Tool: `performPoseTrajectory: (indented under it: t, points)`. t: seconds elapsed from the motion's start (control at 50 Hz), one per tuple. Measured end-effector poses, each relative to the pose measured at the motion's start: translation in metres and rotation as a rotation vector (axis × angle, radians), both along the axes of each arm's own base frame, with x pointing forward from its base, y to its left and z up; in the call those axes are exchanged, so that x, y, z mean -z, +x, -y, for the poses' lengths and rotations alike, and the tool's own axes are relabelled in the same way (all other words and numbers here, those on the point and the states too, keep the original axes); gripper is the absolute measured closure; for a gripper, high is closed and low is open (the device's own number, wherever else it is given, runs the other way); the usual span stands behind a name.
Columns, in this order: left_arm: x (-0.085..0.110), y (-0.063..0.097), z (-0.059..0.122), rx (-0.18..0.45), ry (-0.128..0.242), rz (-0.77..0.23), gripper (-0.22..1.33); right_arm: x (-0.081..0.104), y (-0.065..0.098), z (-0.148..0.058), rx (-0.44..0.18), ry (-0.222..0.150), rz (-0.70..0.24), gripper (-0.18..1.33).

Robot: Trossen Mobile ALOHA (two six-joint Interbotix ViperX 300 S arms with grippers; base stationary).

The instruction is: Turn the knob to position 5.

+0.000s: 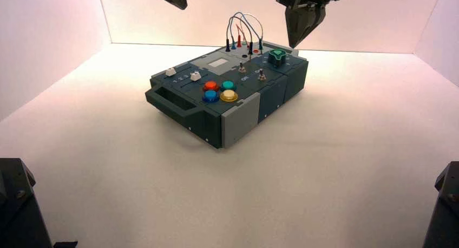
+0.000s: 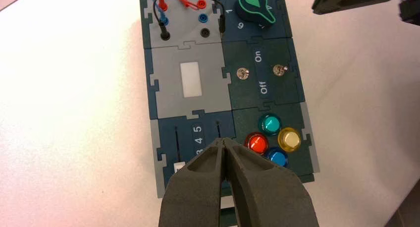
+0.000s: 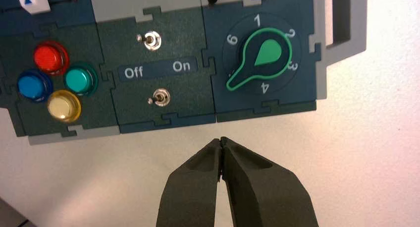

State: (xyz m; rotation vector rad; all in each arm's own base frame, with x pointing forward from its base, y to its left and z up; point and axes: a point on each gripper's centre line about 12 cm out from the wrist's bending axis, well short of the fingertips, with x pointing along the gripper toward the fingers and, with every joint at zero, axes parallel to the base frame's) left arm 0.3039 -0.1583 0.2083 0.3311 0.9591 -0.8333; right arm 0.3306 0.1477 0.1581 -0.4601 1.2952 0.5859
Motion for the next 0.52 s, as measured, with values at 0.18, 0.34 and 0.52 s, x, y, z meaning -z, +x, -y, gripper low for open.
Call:
performPoseTrajectory:
  t: [0.18,0.34,0.52]
  points:
    - [0.0038,0.0015,0.0001,-0.003,0.004,-0.003,1.27,-0.0031,-0.0024,0.0018,0.003,0.009,0.024,1.29]
    - [0.0054,0.0024,0.0004,-0.004,0.005,-0.006,1.27,0.0007,-0.0058,0.0025,0.012,0.021,0.034,1.29]
    - [0.0063,0.0024,0.0003,-0.004,0.006,-0.007,1.27,0.0010,-0.0078,0.0033,0.013,0.023,0.035,1.30]
